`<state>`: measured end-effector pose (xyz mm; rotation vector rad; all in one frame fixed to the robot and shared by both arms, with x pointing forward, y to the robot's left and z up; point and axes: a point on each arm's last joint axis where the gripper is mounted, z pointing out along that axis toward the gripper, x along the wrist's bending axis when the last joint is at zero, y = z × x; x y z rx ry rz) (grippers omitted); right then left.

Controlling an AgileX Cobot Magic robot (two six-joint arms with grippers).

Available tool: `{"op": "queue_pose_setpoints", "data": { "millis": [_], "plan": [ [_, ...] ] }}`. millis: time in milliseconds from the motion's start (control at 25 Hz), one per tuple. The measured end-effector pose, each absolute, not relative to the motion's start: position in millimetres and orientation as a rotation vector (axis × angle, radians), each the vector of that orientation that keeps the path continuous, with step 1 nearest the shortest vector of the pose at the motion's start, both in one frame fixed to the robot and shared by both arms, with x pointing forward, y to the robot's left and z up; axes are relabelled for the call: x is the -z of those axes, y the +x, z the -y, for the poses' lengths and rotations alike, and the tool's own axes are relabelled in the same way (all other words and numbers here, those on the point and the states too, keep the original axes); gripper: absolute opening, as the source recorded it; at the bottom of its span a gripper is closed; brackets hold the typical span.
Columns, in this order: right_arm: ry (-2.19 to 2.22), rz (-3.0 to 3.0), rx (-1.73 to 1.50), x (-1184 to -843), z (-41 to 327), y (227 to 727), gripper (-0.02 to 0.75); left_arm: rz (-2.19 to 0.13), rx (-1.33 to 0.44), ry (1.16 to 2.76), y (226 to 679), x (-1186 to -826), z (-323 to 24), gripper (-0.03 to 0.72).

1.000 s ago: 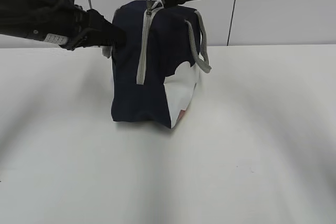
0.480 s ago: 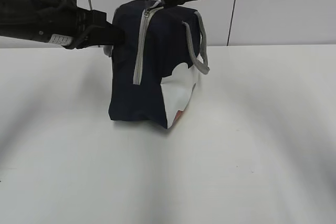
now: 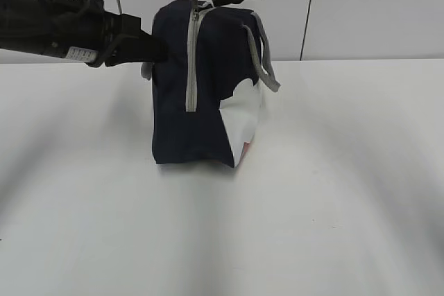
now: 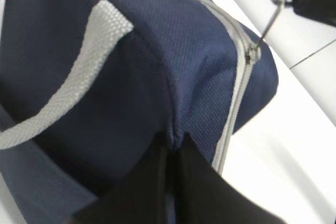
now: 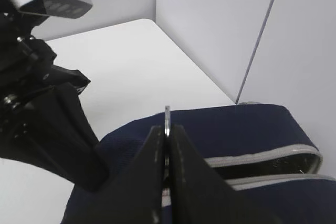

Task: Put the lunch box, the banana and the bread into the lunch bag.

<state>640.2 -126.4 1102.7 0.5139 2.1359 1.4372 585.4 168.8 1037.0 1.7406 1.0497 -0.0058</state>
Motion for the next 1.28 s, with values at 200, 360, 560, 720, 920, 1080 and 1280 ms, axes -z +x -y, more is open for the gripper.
{"op": "queue_pose_setpoints", "data": {
  "millis": [200, 360, 560, 720, 920, 1080, 1280],
  "plan": [
    [0.563, -2.103, -1.455, -1104, 127, 643, -0.016, -0.999, 0.057, 1.782, 580, -1036, -166, 0.003],
    [0.585, -2.084, -1.453, -1104, 128, 644, -0.016, -0.964, 0.078, 1.827, 576, -1034, -166, 0.003],
    [0.588, -2.082, -1.458, -1104, 128, 644, -0.016, -0.924, 0.107, 1.886, 572, -1032, -166, 0.003],
    [0.586, -2.105, -1.480, -1102, 126, 643, -0.016, -0.886, 0.158, 1.942, 566, -1029, -166, 0.002],
    [0.557, -2.162, -1.515, -1101, 123, 638, -0.016, -0.862, 0.200, 2.018, 557, -1031, -168, 0.002],
    [0.537, -2.235, -1.523, -1097, 121, 633, -0.016, -0.848, 0.241, 2.076, 548, -1035, -170, 0.002],
    [0.537, -2.254, -1.530, -1097, 120, 632, -0.016, -0.839, 0.244, 2.116, 543, -1038, -173, 0.002]
  ]
}}
